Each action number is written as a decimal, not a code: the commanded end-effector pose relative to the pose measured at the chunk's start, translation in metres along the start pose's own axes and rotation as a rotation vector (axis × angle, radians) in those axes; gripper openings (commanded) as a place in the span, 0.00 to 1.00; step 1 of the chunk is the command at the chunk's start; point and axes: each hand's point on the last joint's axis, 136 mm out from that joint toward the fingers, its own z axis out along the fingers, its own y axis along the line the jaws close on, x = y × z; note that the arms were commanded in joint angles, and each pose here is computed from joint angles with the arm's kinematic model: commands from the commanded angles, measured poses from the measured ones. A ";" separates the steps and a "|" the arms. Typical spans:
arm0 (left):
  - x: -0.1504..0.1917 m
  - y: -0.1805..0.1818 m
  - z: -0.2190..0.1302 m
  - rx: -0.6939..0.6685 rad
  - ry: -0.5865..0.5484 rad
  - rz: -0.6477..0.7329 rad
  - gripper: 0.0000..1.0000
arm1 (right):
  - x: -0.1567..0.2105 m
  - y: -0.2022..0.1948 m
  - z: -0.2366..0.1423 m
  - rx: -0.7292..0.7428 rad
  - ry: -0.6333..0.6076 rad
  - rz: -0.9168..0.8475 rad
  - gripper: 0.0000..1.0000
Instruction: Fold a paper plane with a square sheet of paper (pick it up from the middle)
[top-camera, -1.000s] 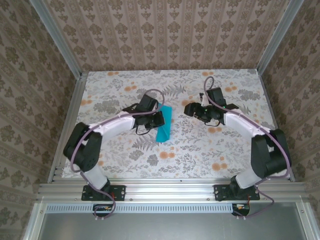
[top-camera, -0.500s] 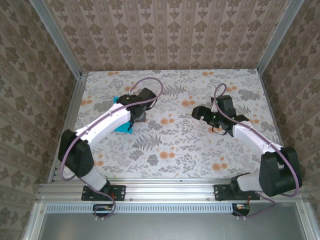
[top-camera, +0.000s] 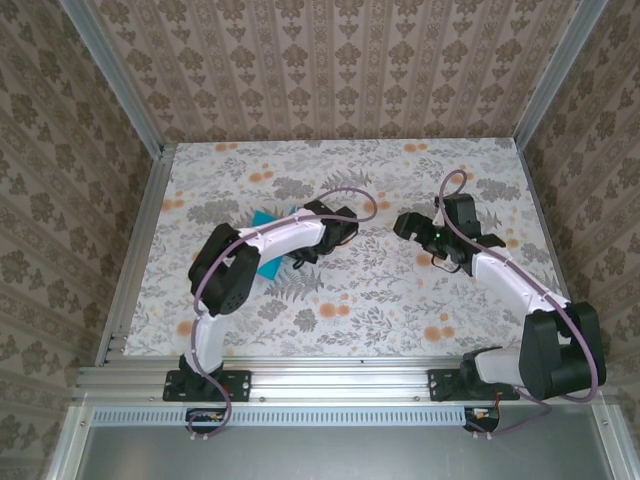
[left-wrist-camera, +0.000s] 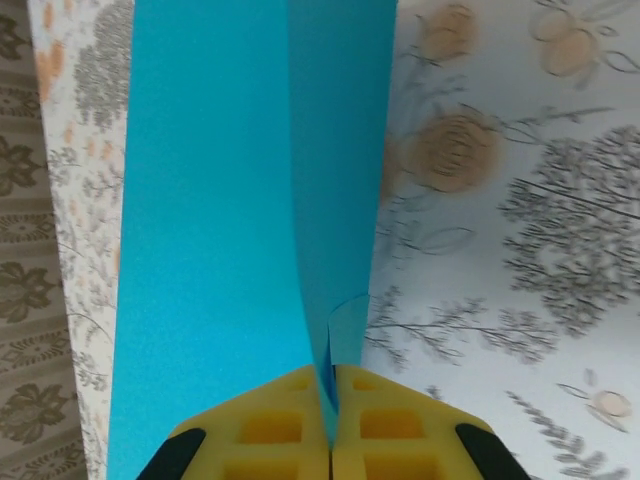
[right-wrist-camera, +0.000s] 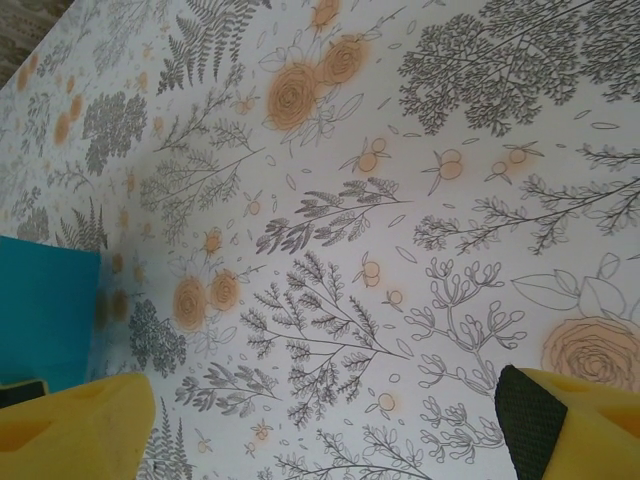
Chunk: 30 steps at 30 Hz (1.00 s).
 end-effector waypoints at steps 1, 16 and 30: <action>0.002 -0.026 -0.001 0.045 0.030 -0.025 0.08 | -0.002 -0.009 -0.006 0.026 -0.027 0.034 0.91; -0.012 -0.089 -0.027 0.225 0.019 -0.021 0.28 | -0.002 -0.027 -0.007 0.071 -0.038 0.106 0.91; -0.053 -0.046 -0.141 0.827 -0.145 -0.194 0.69 | 0.019 0.005 0.014 -0.085 0.096 0.052 1.00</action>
